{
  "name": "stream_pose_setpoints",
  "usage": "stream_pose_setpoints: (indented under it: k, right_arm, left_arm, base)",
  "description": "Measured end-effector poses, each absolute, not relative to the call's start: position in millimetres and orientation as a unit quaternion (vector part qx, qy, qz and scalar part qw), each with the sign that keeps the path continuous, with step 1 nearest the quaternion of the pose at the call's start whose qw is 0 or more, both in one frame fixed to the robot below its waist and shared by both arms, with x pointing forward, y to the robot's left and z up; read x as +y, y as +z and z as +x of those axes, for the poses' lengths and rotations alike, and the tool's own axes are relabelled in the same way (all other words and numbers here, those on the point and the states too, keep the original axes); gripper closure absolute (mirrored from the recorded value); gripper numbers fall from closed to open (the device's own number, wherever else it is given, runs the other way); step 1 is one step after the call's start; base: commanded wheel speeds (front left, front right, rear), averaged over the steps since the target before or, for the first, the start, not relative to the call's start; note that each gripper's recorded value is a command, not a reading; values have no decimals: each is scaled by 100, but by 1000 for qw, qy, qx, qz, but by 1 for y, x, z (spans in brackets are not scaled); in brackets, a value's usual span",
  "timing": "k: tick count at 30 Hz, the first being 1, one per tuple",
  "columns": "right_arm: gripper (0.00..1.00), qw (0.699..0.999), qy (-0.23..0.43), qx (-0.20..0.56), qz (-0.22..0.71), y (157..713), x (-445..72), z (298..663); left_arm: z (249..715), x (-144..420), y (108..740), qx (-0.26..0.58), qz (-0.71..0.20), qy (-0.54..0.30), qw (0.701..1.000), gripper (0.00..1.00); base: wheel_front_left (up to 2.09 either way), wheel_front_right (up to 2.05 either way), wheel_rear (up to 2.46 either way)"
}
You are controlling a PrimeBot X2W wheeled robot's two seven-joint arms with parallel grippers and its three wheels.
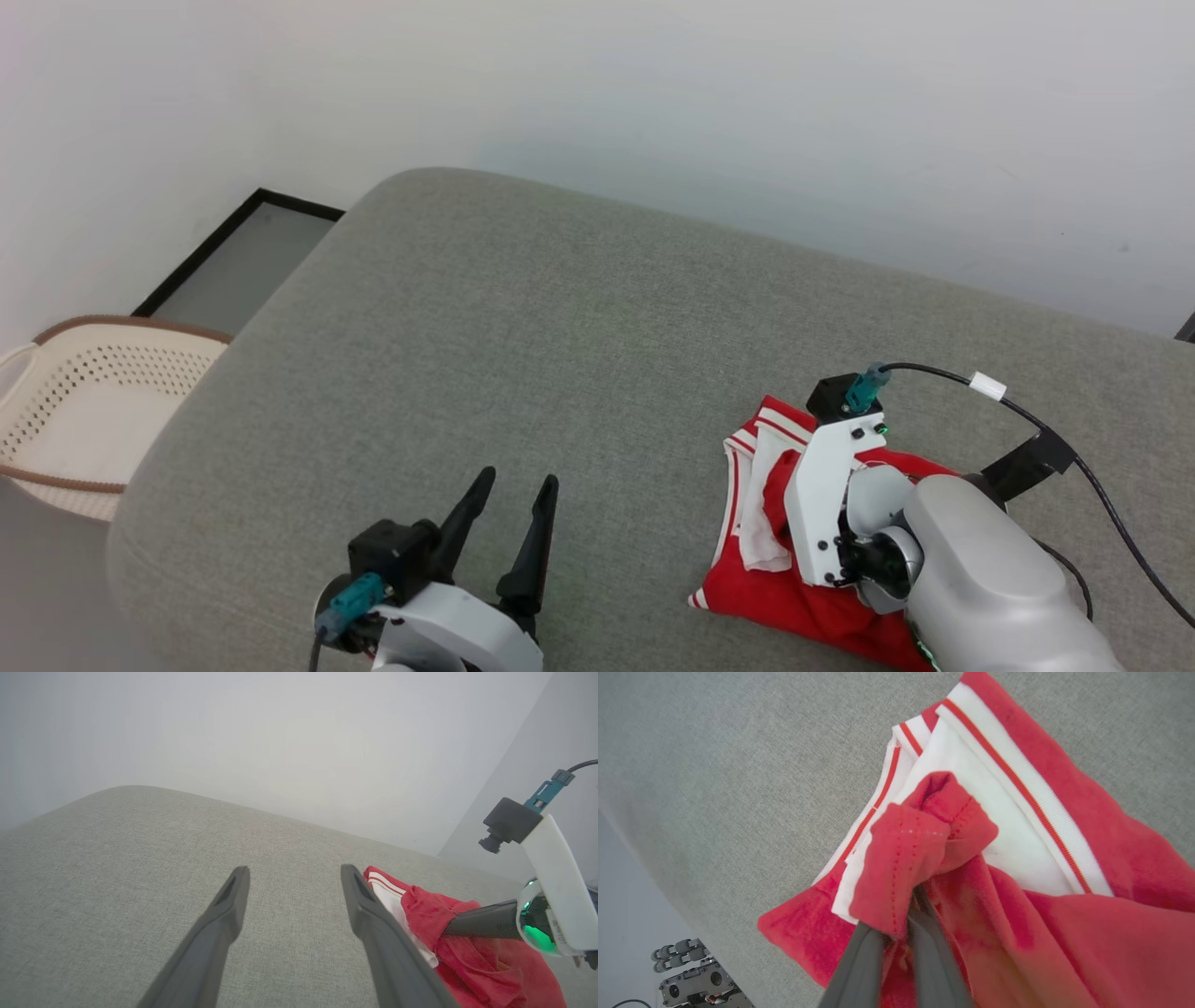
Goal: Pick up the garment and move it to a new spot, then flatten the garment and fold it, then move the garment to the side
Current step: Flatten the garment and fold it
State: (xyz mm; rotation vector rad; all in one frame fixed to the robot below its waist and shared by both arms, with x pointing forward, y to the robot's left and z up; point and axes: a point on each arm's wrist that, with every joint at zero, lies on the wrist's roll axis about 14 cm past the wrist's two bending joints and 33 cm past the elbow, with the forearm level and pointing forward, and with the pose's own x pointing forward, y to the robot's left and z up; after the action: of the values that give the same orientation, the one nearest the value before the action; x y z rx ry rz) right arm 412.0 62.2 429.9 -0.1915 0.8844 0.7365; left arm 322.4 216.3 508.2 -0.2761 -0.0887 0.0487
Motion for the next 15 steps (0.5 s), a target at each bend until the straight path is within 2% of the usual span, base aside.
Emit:
stream_pose_setpoints:
  k: [1,2,10,15]
  right_arm:
    - [6,835,348,418,-90,430,62,412]
    - [0,834,348,419,-88,430,63,412]
    - [0,845,356,392,-74,459,69,422]
    - [0,854,377,358,-20,494,81,426]
  left_arm:
    - [323,216,508,-44,-137,24,989,0]
    - [323,216,508,-43,-137,24,989,0]
    - [327,216,509,-44,-134,18,990,0]
    - [331,211,511,-46,-131,5,990,0]
  base:
    - [0,0,0]
    - [0,0,0]
    - [0,0,0]
    - [0,0,0]
